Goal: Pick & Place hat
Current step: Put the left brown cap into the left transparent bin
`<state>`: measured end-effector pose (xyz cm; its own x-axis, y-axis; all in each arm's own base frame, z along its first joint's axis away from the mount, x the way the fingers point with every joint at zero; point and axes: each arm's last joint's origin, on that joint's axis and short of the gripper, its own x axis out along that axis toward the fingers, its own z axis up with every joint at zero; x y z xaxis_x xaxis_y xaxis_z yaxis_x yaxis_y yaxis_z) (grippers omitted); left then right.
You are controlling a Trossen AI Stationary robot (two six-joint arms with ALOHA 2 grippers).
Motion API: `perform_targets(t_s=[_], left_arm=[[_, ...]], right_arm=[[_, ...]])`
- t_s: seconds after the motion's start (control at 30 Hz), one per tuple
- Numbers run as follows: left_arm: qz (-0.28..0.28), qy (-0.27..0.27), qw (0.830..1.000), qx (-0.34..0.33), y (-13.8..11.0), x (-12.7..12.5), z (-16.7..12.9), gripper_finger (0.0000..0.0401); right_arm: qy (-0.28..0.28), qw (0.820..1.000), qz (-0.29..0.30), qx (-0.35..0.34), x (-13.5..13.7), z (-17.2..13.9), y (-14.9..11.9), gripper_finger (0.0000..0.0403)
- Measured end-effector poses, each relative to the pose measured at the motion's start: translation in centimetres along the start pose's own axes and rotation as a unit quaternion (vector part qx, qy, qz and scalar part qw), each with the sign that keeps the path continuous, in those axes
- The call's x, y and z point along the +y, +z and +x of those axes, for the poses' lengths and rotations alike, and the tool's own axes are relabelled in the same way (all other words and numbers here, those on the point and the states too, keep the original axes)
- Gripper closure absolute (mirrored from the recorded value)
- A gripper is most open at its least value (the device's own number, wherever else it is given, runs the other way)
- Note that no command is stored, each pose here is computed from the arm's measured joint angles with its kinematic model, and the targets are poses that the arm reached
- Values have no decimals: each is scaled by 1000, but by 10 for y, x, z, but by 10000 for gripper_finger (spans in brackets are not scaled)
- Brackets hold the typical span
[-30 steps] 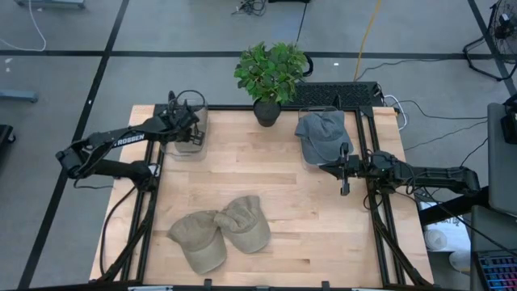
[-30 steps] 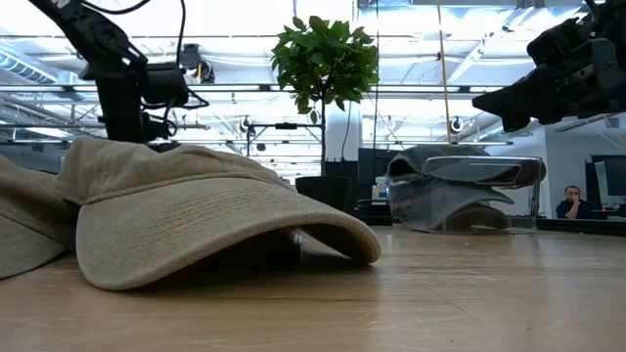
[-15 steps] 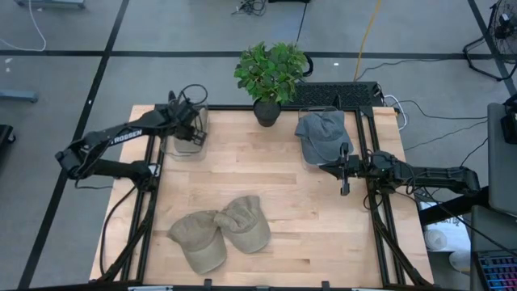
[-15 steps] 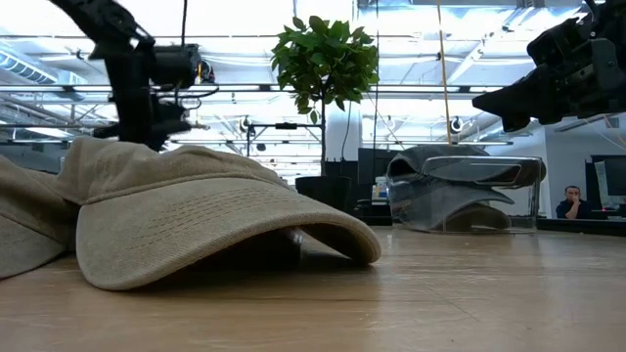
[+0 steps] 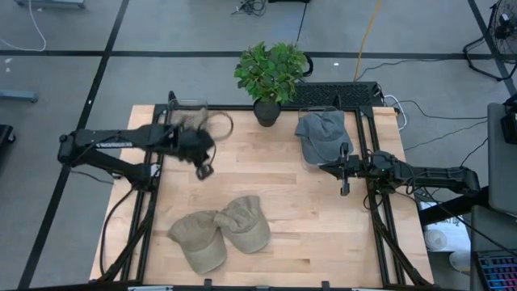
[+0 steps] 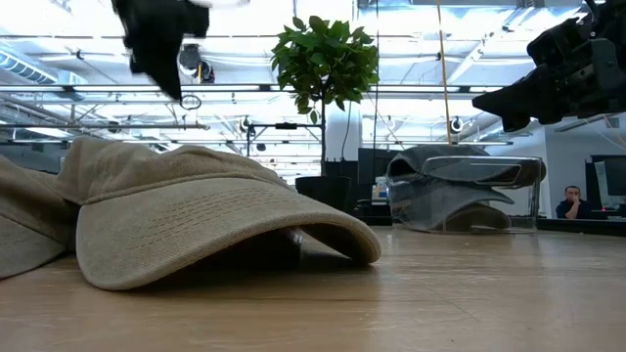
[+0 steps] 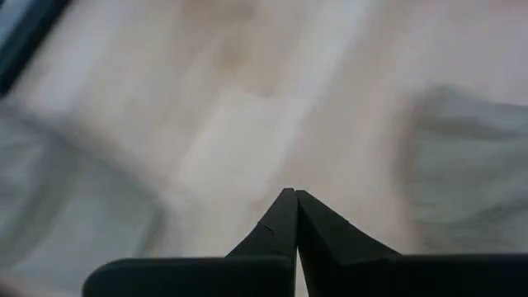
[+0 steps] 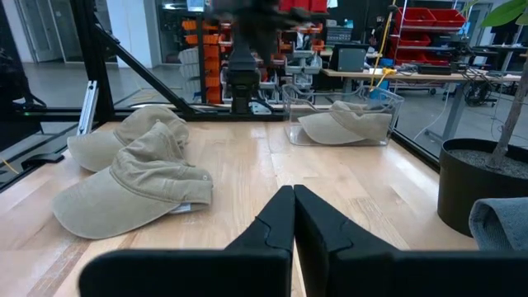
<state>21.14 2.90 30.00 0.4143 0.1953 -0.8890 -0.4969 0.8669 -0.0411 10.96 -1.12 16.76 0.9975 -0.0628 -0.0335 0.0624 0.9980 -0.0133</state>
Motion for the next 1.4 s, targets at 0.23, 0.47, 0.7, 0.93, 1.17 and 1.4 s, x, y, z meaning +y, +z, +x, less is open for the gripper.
perform_targets(t_s=[0.23,0.47,0.7,0.93,1.17,1.4], left_arm=[[60,-71,994,-54,-24,-90,-40,398],[71,-2,997,35,-55,-150,-50,399],[-30,132,968,213,-81,-163,-21,374],[-120,179,943,252,-100,-159,8,297],[-84,102,949,285,-129,-161,32,190],[-87,44,964,249,-128,-148,1,141]], right_arm=[[0,1000,0,0,0,0,0,403],[0,1000,0,0,0,0,0,403],[0,1000,0,0,0,0,0,403],[0,1000,0,0,0,0,0,403],[0,1000,0,0,0,0,0,403],[0,1000,0,0,0,0,0,403]])
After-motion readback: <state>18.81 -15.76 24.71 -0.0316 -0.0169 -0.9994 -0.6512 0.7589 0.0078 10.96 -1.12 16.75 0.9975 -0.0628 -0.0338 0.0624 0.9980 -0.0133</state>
